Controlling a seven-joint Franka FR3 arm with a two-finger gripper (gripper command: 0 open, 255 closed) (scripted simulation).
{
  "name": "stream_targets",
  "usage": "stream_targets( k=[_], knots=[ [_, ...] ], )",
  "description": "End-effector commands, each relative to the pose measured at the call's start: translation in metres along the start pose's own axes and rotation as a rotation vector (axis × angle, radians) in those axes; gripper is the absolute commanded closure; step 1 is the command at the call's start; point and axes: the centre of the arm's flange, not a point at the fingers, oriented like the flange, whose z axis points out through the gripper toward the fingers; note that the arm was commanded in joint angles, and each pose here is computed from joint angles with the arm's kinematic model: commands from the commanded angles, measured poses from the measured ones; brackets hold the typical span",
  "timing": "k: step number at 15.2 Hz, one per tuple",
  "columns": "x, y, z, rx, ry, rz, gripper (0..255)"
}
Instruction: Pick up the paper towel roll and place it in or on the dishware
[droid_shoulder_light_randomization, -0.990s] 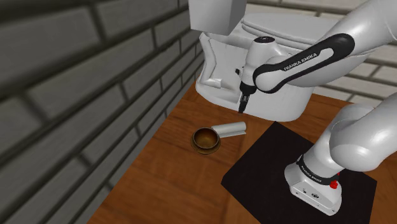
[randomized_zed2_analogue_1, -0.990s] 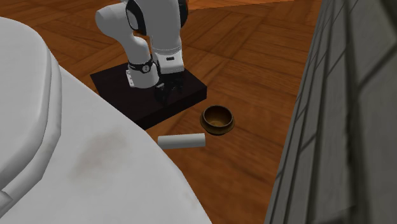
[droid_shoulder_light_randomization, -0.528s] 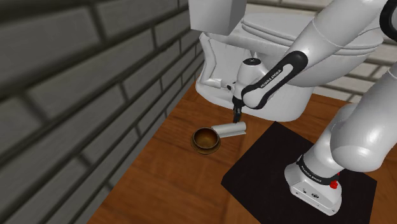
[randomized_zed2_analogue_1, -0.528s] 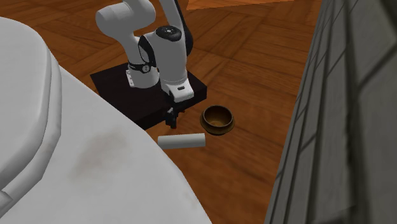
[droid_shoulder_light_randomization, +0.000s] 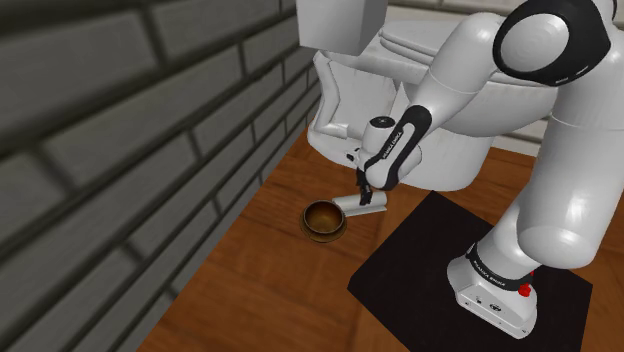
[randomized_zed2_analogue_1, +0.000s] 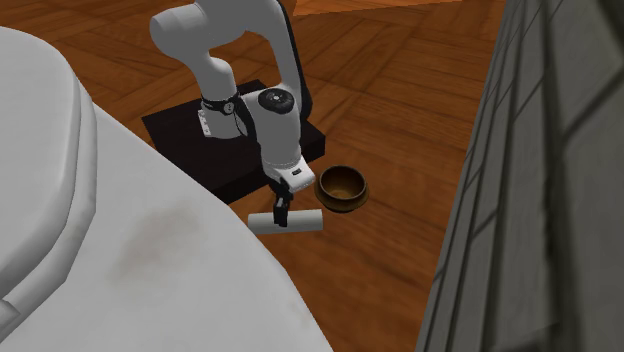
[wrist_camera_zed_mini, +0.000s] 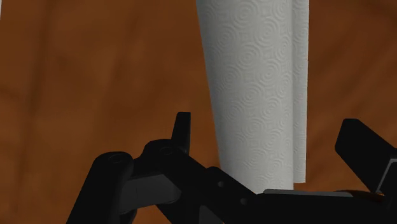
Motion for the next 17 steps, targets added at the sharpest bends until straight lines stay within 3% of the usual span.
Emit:
stream_targets(
  k=[1, 5, 13, 14, 17],
  knots=[
    [0.002, 0.000, 0.011, 0.000, 0.001, -0.005, 0],
    [0.002, 0.000, 0.035, 0.000, 0.001, -0.005, 0],
    [0.002, 0.000, 0.035, 0.000, 0.001, -0.005, 0],
    [0.002, 0.000, 0.035, 0.000, 0.001, -0.005, 255],
    [0.001, -0.001, 0.035, 0.000, 0.001, -0.005, 255]
  ],
)
